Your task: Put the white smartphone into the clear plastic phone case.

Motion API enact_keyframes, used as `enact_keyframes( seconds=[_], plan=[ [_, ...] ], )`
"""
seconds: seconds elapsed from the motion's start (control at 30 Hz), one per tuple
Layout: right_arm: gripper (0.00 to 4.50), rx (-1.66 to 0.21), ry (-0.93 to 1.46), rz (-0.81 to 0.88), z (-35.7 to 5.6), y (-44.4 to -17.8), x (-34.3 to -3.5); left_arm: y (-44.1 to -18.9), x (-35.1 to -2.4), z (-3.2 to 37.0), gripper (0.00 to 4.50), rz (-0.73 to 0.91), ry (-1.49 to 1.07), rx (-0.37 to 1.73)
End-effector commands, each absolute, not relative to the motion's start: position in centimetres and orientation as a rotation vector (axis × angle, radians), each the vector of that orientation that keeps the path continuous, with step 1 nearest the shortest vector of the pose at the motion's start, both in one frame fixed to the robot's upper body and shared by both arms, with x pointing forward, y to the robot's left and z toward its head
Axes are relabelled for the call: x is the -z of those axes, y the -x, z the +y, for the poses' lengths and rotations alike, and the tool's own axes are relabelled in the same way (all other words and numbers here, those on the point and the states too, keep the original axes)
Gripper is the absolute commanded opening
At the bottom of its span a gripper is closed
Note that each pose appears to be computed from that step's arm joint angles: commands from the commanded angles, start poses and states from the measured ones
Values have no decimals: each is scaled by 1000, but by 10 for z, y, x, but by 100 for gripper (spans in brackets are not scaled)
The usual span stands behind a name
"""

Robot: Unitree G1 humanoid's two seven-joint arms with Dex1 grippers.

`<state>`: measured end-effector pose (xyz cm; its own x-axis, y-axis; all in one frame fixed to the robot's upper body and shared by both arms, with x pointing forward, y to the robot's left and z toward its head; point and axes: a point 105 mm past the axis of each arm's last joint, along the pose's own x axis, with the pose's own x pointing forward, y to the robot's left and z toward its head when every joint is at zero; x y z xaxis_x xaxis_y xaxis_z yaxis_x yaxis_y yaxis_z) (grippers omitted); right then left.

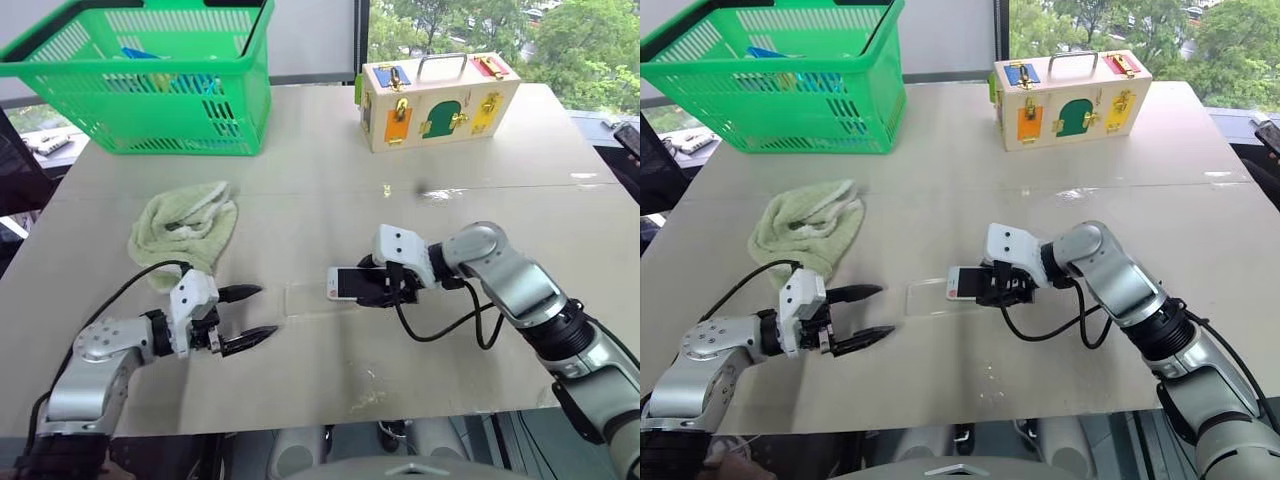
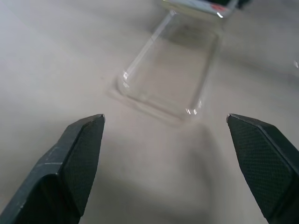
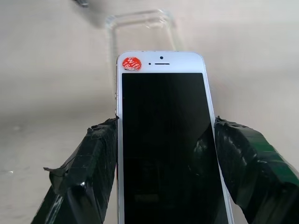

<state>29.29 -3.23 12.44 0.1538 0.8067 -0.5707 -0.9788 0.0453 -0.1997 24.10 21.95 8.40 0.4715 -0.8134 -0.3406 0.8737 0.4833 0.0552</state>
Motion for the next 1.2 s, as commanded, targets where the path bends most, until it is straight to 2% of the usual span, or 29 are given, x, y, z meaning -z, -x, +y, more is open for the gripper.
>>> enact_keyframes(
  seconds=[0.03, 0.1, 0.37, 0.63, 0.73, 0.87, 1.07, 1.2],
  plan=[
    [276, -1387, 633, 278, -34, -292, -140, -240, -90, 213, 354, 260, -272, 1103],
    [276, -1378, 635, 279, -36, -291, -141, -239, -90, 209, 261, 252, -275, 1121],
    [276, -1332, 621, 267, -47, -290, -149, -232, -104, 180, 259, 232, -324, 1254],
    [276, -1266, 618, 293, -76, -274, -155, -244, -81, 146, 259, 372, -495, 1281],
    [276, -1235, 608, 308, -84, -268, -157, -249, -78, 141, 178, 406, -514, 1285],
    [276, -1192, 593, 324, -92, -260, -159, -249, -76, 137, 7, 419, -499, 1323],
    [276, -1122, 551, 333, -104, -250, -164, -258, -81, 124, 0, 385, -449, 1375],
    [276, -1060, 538, 339, -120, -245, -173, -267, -98, 95, 0, 347, -408, 1445]
  ],
)
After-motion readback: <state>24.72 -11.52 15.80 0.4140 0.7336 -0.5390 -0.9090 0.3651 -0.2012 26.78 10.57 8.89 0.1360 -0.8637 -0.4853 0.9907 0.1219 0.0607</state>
